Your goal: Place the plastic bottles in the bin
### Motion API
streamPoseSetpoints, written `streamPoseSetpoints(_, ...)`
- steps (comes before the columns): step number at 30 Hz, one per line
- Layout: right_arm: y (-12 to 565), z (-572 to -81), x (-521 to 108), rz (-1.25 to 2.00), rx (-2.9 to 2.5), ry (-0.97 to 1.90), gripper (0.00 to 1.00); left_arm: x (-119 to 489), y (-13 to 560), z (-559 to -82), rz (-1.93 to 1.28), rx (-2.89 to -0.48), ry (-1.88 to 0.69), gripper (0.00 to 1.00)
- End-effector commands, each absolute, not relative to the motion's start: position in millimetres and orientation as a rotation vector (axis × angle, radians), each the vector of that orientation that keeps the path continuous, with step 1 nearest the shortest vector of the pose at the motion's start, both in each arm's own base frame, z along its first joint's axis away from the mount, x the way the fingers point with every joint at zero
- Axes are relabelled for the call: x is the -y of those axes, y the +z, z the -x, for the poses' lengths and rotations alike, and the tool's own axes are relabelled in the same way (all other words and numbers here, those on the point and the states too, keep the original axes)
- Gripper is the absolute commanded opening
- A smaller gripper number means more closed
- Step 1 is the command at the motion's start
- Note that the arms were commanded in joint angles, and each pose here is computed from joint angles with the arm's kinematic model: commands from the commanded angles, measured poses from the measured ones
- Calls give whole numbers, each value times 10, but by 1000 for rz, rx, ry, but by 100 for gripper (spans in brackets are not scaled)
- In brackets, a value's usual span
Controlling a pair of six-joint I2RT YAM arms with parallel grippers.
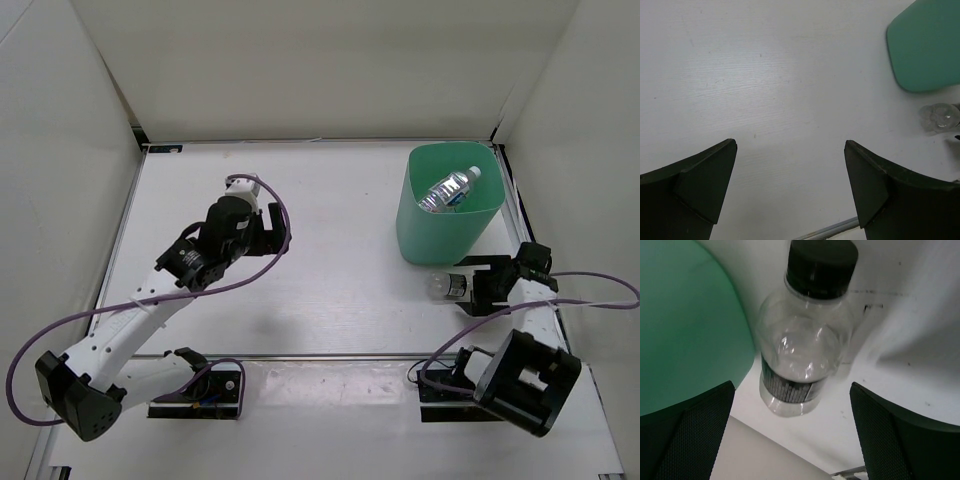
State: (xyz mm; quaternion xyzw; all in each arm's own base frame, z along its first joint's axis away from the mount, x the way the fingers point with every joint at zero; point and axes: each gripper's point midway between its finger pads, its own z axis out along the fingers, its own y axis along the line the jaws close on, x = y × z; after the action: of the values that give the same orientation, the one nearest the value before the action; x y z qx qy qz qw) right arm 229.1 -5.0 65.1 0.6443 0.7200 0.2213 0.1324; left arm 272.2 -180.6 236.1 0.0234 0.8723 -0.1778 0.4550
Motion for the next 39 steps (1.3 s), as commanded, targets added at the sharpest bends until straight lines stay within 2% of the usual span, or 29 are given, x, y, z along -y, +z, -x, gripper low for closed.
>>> streamPoseSetpoints(1, 658, -2466, 99, -1777, -2107, 693, 99, 1758, 2423, -2721, -63, -2154, -414, 100)
streamPoseSetpoints(6, 462, -2447, 73, -1771, -2237, 707, 99, 1777, 2255, -2703, -60, -2214, -402, 100)
streamPoseSetpoints(8, 385, -2427, 43, -1807, -2279, 720, 99, 1792, 2353, -2725, -56, -2193, -415, 100)
streamPoseSetpoints(9, 397, -2430, 24, -1794, -2297, 738, 96, 1801, 2316, -2737, -58, -2204, -408, 100)
streamPoseSetpoints(13, 431, -2371, -17, -1752, -2322, 751, 70, 1840, 2374, -2768, -73, -2203, -414, 100)
streamPoseSetpoints(14, 456, -2336, -29, -1724, -2339, 748, 53, 1839, 2386, -2794, -68, -2201, -405, 100)
streamPoseSetpoints(15, 495, -2288, -84, -1696, -2363, 727, 46, 1839, 2386, -2795, -68, -2201, -405, 100)
streamPoseSetpoints(17, 488, -2042, -236, -1685, -2489, 592, 40, 1837, 2407, -2818, -61, -2188, -401, 100)
streamPoseSetpoints(19, 622, -1823, -421, -1679, -2512, 584, 40, 1841, 2408, -2817, -49, -2189, -407, 100)
streamPoseSetpoints(22, 938, -1602, -595, -1705, -2406, 690, 39, 1809, 2402, -2805, -42, -2185, -398, 100)
streamPoseSetpoints(24, 1464, -1678, -620, -1576, -2257, 799, 32, 1794, 2378, -2785, -43, -2188, -396, 100)
streamPoseSetpoints(28, 2542, -1949, -529, -1336, -2025, 861, 26, 1789, 2388, -2778, -41, -2178, -402, 100)
streamPoseSetpoints(32, 3399, -2545, -256, -1076, -1914, 772, 26, 1789, 2331, -2741, -39, -2192, -411, 100)
streamPoseSetpoints(33, 3562, -2756, -190, -1034, -1911, 759, 30, 1789, 2331, -2741, -39, -2192, -412, 100)
streamPoseSetpoints(36, 3725, -3121, -128, -975, -1886, 786, 46, 1812, 2347, -2745, -43, -2186, -426, 100)
streamPoseSetpoints(39, 3521, -3544, -214, -948, -1974, 826, 52, 1775, 2350, -2767, -28, -2179, -402, 100)
